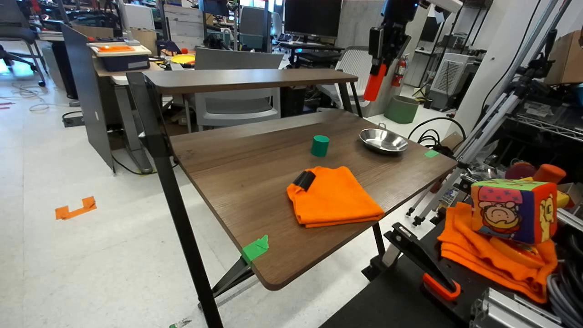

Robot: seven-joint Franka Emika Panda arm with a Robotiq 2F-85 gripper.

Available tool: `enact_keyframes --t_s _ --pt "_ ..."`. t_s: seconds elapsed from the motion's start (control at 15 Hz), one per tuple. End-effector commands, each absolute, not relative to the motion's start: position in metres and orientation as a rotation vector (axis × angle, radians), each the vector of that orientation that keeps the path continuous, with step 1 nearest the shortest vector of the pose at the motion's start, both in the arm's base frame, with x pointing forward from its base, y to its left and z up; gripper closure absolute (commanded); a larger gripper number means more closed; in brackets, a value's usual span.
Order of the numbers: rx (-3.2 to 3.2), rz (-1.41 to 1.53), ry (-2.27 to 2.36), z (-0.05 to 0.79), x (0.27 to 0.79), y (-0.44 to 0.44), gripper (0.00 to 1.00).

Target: Put the ketchup bottle on the pan

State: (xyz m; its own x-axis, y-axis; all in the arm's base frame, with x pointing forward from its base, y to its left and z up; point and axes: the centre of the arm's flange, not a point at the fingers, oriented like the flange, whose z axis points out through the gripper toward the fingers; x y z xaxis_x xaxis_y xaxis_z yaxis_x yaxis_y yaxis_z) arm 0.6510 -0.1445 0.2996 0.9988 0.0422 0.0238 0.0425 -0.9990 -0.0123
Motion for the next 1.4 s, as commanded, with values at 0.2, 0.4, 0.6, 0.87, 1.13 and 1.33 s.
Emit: enact_keyframes --t_s 0.2,0.4,0.6,0.87,1.13,1.33 --pt "-3.138 -0.036 0.012 0.256 0.567 -0.125 0.87" --pt "-3.142 -0.016 0.058 0.237 0.554 -0.122 0.87" --pt "-3.131 -0.048 0.129 0.232 0.554 -0.122 0.87" --pt "-3.146 -0.07 0.195 0.228 0.56 -0.126 0.87" --pt "-3.167 -0.111 0.262 0.222 0.566 -0.133 0.87" --pt "-3.185 -0.123 0.321 0.215 0.57 -0.142 0.87"
